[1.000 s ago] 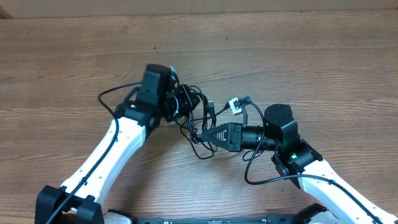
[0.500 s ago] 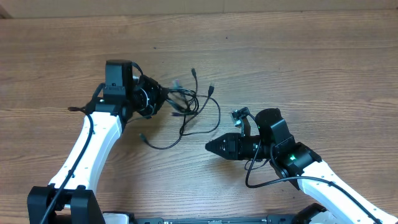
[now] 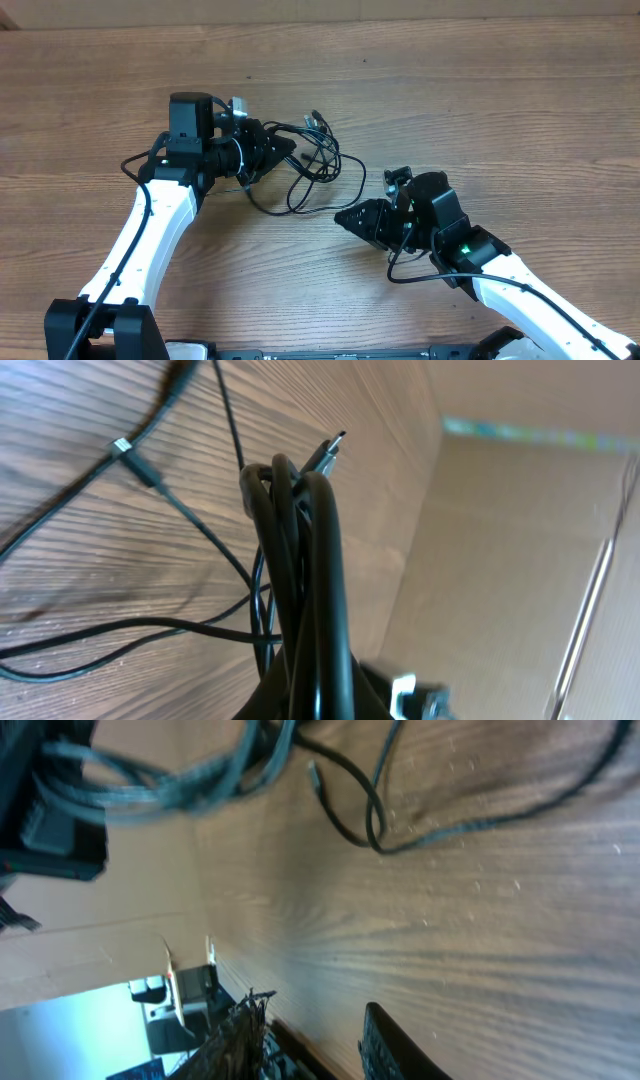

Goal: Untangle cables

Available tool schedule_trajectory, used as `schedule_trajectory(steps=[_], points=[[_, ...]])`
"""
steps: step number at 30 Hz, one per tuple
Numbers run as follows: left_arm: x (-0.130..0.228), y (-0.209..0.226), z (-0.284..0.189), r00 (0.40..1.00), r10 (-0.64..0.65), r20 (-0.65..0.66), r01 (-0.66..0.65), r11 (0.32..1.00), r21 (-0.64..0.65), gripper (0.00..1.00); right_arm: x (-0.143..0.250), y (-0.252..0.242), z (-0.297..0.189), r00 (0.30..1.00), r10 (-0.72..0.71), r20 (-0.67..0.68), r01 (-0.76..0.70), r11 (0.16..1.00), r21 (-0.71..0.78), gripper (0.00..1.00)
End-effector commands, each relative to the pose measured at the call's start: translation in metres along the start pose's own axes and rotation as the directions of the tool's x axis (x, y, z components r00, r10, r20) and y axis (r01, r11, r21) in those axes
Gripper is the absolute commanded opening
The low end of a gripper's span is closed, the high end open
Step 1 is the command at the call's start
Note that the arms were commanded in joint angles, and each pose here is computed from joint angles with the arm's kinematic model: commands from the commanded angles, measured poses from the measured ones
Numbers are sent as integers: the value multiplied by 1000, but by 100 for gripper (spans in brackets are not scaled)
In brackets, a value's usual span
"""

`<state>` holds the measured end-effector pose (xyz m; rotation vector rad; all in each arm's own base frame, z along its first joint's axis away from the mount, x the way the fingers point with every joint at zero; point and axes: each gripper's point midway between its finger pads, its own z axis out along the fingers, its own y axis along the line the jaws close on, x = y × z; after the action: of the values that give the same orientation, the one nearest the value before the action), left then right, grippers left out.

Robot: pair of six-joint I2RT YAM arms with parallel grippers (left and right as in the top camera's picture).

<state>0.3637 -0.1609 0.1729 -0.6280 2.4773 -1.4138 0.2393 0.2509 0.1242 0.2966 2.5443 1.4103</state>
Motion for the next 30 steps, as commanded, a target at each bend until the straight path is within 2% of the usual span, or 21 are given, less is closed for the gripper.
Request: schedule_trajectory(steps=[1,5,11,17,23,30], points=[[20,-21,2,975,206,-90,-197,976,96,4,-12,0,5,999,3,44,-3,1000,4,30],[34,-24,7,948,291,-126,-277,953,120,4,-32,-10,3,987,-2,161,-8,998,63,30],[48,-29,12,916,371,-155,-348,925,154,4,-45,-9,1,974,12,227,-26,998,61,29],[64,-39,11,893,398,-210,-350,907,232,4,-53,-18,-2,960,12,280,-43,993,106,25],[88,-57,-2,856,422,-299,-298,875,381,4,-56,-30,1,955,19,296,-65,987,146,25],[94,-62,-7,843,429,-324,-278,864,420,4,-63,-55,-1,937,20,349,-109,965,238,20]])
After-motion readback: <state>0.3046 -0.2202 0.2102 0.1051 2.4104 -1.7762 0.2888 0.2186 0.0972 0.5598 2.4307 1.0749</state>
